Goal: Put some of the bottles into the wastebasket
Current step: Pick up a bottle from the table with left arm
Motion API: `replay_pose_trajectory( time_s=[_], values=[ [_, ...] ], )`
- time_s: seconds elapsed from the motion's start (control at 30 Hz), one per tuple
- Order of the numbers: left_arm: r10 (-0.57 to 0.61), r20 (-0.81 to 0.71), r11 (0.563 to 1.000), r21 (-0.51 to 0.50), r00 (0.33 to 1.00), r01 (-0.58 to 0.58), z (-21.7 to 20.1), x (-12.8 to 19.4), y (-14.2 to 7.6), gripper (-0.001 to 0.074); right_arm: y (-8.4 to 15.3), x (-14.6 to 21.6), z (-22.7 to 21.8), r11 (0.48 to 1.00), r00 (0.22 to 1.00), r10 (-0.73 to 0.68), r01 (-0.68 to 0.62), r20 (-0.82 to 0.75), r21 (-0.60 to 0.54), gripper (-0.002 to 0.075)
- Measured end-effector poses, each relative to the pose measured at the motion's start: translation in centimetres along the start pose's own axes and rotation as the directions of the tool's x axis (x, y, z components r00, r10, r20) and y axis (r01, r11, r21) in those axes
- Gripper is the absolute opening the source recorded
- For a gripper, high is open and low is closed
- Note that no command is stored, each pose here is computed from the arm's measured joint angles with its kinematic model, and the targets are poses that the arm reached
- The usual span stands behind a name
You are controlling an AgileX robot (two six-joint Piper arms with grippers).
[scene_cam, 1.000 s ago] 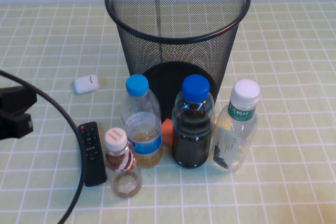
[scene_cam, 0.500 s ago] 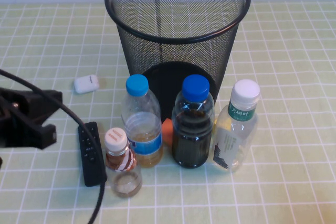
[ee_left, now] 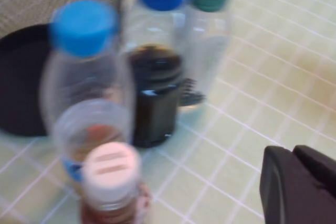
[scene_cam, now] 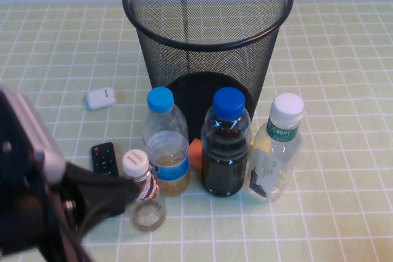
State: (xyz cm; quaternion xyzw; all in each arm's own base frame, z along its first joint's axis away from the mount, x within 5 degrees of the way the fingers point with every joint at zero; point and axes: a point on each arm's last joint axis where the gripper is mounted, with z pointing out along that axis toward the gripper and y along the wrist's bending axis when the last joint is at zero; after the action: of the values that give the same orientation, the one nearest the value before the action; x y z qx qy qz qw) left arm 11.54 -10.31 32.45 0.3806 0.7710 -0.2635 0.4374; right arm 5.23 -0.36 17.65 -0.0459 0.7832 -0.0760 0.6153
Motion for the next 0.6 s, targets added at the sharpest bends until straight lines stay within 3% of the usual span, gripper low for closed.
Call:
replay_pose_trajectory(
  time_s=[0.1,0.2,0.6],
  values=[
    [0.067,-0.007,0.996,0.062,0.998,-0.066,-0.3,0.1,-1.5,-0.0004,0.0,0.0,0.0,1.000,1.000,0.000,0.000,0.000,0.000,-0.0007],
    [0.048,-0.005,0.994,0.094,0.999,-0.047,-0.5,0.2,-2.3,-0.0004,0.0,0.0,0.0,1.000,1.000,0.000,0.000,0.000,0.000,-0.0007],
    [0.055,0.033,0.997,0.058,0.998,-0.057,-0.5,-0.1,-2.1,-0.0004,0.0,0.0,0.0,1.000,1.000,0.000,0.000,0.000,0.000,-0.0007]
  ],
)
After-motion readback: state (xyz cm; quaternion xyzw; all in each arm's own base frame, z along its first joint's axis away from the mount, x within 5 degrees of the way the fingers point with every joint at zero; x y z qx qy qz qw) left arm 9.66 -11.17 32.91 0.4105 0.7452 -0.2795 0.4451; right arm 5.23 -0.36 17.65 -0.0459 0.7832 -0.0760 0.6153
